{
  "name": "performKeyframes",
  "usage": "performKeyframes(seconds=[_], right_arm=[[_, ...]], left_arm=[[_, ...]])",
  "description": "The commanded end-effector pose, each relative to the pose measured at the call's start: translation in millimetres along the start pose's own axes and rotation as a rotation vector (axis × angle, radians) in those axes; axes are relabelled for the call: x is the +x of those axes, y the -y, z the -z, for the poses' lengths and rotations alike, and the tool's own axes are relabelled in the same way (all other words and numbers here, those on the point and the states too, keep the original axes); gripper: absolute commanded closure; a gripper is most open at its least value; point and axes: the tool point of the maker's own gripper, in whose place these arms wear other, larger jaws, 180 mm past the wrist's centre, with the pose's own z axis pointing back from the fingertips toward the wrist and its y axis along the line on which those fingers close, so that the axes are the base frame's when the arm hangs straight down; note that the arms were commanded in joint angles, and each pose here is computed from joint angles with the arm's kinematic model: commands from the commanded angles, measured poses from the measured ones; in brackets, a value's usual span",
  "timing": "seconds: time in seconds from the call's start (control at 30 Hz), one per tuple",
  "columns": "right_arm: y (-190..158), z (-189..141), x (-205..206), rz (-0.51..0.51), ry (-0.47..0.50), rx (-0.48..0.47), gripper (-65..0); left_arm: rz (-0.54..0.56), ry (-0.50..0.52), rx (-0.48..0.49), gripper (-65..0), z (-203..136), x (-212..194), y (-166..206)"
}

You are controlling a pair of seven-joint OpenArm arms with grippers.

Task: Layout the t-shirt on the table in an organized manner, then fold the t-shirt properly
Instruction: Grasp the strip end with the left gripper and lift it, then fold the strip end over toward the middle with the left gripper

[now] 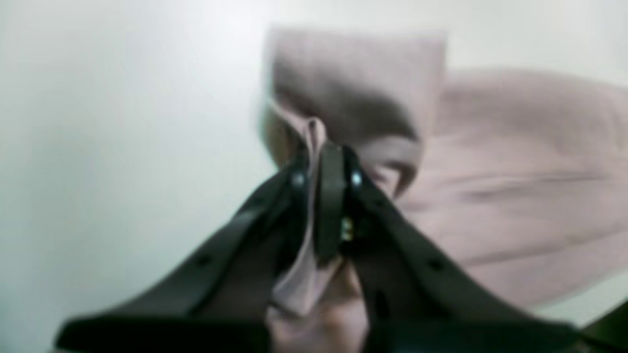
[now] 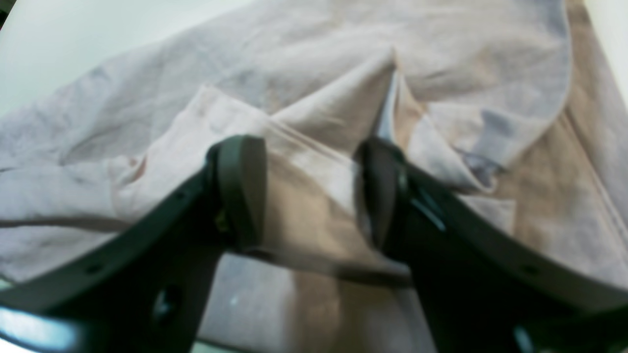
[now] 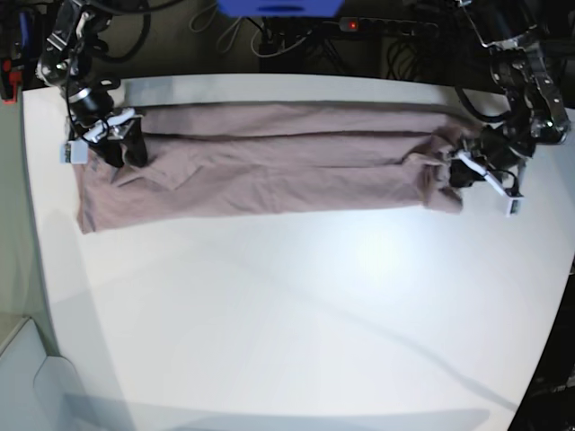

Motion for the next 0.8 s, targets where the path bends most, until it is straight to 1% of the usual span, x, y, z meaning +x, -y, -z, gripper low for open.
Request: performKeyframes(seconds=[0.0,0.07,0.17,0.23,0.27,0.43,0.53,0.6,0.77], right_arm=[[15.0,-5.8,-29.4,-0.030,-0.148,-0.067,-32.4],[14.5,-5.5,-29.6,-0.030,-0.148,-0.065,-32.4],[14.5,-5.5,-29.6,-0.030,-0.148,-0.065,-32.4],[14.5,-5.6,-29.8,-0.030,-0.150,-0.065,-32.4],[14.5,-5.6,-29.8,-0.030,-0.150,-0.065,-32.4],[14.5,-5.6,-29.8,-0.030,-0.150,-0.065,-32.4],[14.5,-5.6,-29.8,-0.030,-0.150,-0.065,-32.4],[14.7,-6.4,-31.1,-0.030,-0.153,-0.066,-32.4],[14.9,-7.2,-32.4,-0.029,-0.156,-0.067,-32.4]], left_arm=[[0.073,0.085,-0.038,-0.3,-3.9,31.2,21.3],[0.147,0.115,-0.090,-0.3,-3.0,44.5,53.9],[0.256,0.139,-0.198,-0.2,-0.4,53.2,111.3],[0.310,0.121,-0.251,-0.1,7.0,47.1,143.1],[0.338,0.110,-0.261,-0.1,12.2,44.5,157.8],[0.374,0.029,-0.190,-0.1,40.2,23.3,201.8],[0.439,0.025,-0.198,-0.1,47.7,20.6,243.5],[0.463,0.026,-0.199,-0.1,49.5,17.7,266.0],[0.442,0.063,-0.179,-0.1,58.7,13.9,298.4]])
